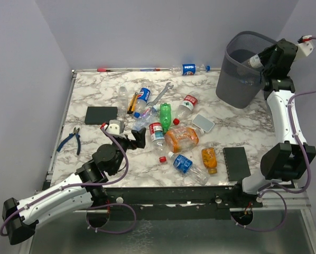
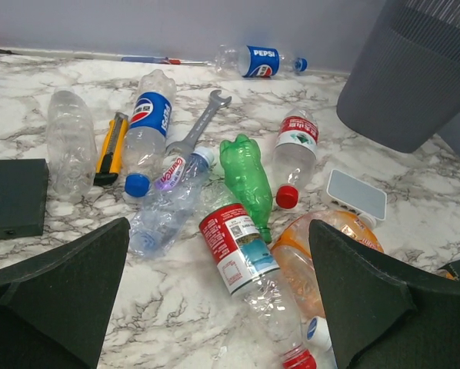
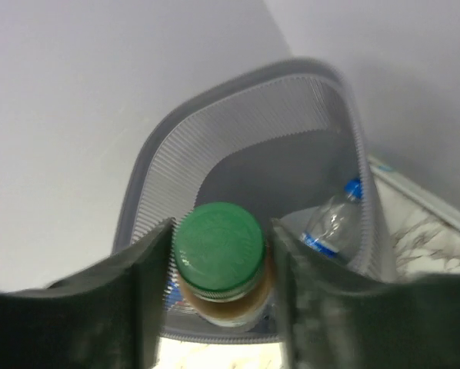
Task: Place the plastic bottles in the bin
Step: Place the plastic bottle in the trash bin, then pick up the plastic bottle at the center of the board.
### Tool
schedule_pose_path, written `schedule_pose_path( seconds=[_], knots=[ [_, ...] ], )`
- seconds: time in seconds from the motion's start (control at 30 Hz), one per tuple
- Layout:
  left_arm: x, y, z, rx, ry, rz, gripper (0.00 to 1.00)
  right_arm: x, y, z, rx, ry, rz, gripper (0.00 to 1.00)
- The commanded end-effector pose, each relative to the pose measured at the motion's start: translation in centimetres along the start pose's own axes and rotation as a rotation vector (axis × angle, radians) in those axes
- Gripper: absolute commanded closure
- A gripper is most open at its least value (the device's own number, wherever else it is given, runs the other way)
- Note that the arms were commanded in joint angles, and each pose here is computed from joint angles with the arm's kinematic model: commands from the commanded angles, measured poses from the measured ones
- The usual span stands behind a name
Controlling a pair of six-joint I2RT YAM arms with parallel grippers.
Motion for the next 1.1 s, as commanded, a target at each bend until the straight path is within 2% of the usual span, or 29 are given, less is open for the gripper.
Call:
schedule_pose_path(
  seconds=[0.0,0.07,0.13,0.33,0.5,0.63,0.73,0.83,0.9,1.07],
  knots=[
    [0.9,-0.3,0.1,0.006,-0.022,0.022,0.01,0.4,1.5,-0.1,0.105,0.023,-0.017,0.28],
    [0.9,-0.3,0.1,0.005,-0.022,0.023,0.01,1.0,1.5,0.4,0.102,0.018,-0.019,0.18],
    [0.9,-0.3,0.1,0.006,-0.02,0.022,0.01,2.3,1.6,1.1,0.114,-0.007,-0.02,0.15],
    [0.5,-0.6,-0.1,-0.008,0.001,0.008,0.01,7.4,3.6,6.5,0.298,-0.097,-0.077,0.14],
    [-0.4,-1.3,-0.5,-0.037,0.067,-0.032,0.01,8.1,7.5,15.6,0.607,-0.125,-0.028,0.15],
    [-1.4,-1.6,-1.0,-0.032,0.13,-0.067,0.01,3.5,9.6,22.6,0.901,0.025,0.044,0.16],
    [-2.3,-1.7,-1.4,-0.021,0.184,-0.095,0.01,-2.5,8.4,25.5,1.0,0.204,0.087,0.16],
    [-3.6,-1.4,-1.6,0.034,0.266,-0.117,0.01,-9.0,5.3,26.9,1.001,0.39,0.128,0.14],
    [-4.9,-1.3,-1.7,0.082,0.349,-0.112,0.01,-14.0,2.5,27.3,0.932,0.526,0.156,0.11],
    [-9.1,-1.6,-0.7,0.143,0.599,0.006,0.01,-19.9,-2.0,29.4,0.833,0.68,0.05,0.01]
  ],
)
Point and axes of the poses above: each gripper's point midway between its finger pads, its own z axis back along the fingers, its own y axis along the line the jaws close on, x = y × z, the point moved 6 cm from there along z, back along the fingers, and after that the axes turned 15 degrees about z, right-handed, at the moved point
